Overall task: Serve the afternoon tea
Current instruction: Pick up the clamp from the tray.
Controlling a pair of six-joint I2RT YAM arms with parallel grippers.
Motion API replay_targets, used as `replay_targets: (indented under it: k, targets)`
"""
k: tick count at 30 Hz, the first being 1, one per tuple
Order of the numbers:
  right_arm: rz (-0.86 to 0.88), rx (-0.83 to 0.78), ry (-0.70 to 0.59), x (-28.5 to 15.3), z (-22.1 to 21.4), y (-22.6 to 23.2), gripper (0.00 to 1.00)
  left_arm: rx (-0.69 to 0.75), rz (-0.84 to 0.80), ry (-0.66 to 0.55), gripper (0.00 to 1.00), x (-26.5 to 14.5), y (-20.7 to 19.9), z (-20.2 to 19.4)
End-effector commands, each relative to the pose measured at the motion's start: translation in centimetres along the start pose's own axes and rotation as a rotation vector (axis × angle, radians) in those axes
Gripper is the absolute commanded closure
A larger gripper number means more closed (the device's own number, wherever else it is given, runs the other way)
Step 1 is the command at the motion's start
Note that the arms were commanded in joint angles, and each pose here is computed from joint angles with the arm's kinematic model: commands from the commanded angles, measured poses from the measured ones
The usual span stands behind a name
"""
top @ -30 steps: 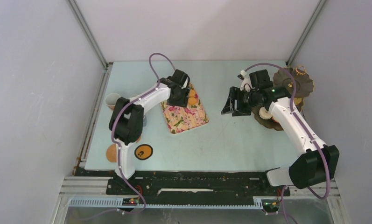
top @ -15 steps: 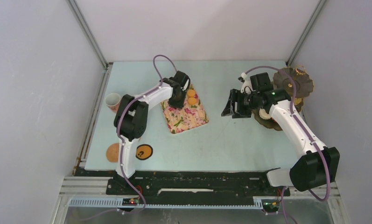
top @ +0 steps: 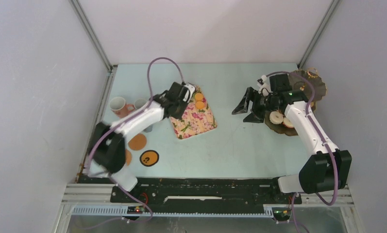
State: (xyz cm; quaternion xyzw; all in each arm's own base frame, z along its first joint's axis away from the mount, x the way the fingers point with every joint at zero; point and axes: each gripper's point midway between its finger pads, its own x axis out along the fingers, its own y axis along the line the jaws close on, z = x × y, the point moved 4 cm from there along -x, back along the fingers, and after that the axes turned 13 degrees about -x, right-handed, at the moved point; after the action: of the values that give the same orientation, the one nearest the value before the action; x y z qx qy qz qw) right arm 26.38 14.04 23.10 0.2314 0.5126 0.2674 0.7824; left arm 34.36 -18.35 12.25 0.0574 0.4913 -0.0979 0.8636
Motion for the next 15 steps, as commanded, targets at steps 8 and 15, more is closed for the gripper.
replay_targets:
  k: [8,15]
  targets:
    - [0.394,0.127,-0.026,-6.7,0.8,8.7,0.0,0.614,-0.017,-0.91,1.0,-17.0,-3.7,1.4]
    - [0.613,0.039,0.031,-9.8,-0.6,12.7,0.0,0.901,0.163,-1.088,1.0,-21.0,-2.8,0.5]
